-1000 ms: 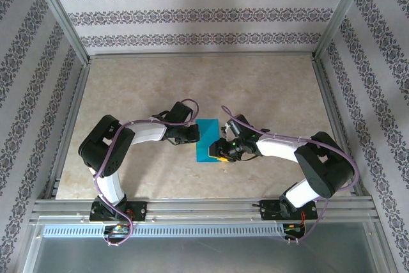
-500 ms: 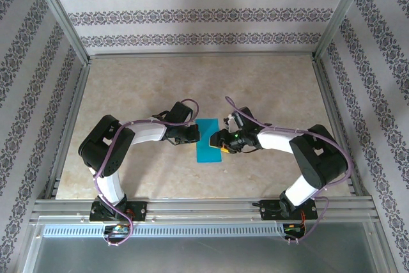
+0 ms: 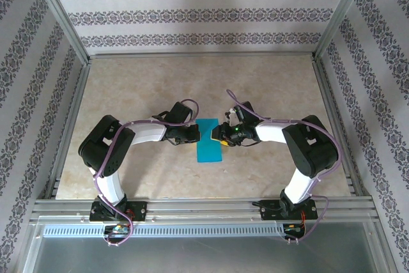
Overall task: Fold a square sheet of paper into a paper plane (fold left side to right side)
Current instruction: Fold the triangle a second time at the center of the table.
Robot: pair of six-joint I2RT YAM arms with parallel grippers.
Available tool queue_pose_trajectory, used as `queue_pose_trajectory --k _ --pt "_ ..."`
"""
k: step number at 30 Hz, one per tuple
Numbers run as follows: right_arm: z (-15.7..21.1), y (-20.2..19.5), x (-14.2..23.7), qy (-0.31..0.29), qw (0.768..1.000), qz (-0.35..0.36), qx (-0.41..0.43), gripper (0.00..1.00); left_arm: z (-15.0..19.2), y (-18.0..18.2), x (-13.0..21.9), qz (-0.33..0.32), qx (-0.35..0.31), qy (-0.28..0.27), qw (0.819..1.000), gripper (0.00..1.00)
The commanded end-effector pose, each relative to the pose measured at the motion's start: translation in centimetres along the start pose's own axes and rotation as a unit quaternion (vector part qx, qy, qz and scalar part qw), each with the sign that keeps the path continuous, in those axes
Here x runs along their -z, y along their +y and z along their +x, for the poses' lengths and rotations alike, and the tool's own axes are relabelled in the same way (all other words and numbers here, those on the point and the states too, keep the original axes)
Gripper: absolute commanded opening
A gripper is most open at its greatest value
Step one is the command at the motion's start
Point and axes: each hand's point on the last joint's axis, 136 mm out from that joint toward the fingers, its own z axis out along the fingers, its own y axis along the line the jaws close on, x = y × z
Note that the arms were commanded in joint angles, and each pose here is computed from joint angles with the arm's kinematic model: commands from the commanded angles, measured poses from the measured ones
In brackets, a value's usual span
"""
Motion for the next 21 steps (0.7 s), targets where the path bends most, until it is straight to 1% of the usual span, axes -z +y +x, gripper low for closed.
queue_pose_trajectory --k 1,4,6,9,12,14,15,18,21 --pt "-1.1 0.6 0.0 -0.007 1.0 -0.008 0.019 0.38 1.4 1.2 -0.2 -0.022 -0.009 0.015 1.0 0.04" --pt "-1.0 -0.1 -0.1 -0.006 1.0 0.001 0.012 0.29 1.1 0.8 0.4 -0.021 -0.021 0.007 1.0 0.17" --pt "-0.9 -0.4 -0.2 -0.005 1.0 0.006 0.012 0.24 0.7 0.5 1.1 -0.022 -0.03 0.0 0.999 0.22" --pt "-0.8 -0.7 -0.1 -0.004 1.0 0.014 0.012 0.14 0.0 -0.2 2.7 -0.019 -0.047 -0.025 0.998 0.32" --pt "-0.8 -0.3 0.1 -0.007 1.0 0.011 0.014 0.06 -0.6 -1.1 4.5 -0.011 -0.072 -0.054 0.996 0.38" --pt "-0.9 0.2 0.3 -0.01 1.0 0.006 0.017 0.02 -0.6 -1.7 5.6 -0.002 -0.09 -0.066 0.994 0.39" --pt "-0.9 0.4 0.4 -0.011 1.0 0.004 0.017 0.0 -0.5 -2.0 5.9 0.0 -0.097 -0.069 0.993 0.4" --pt "-1.1 1.1 0.8 -0.015 1.0 -0.003 0.016 0.0 0.5 -3.1 6.5 0.002 -0.139 -0.07 0.988 0.42" --pt "-1.1 1.7 1.2 -0.018 1.0 -0.008 0.004 0.0 2.5 -4.7 6.4 -0.007 -0.21 -0.065 0.975 0.47"
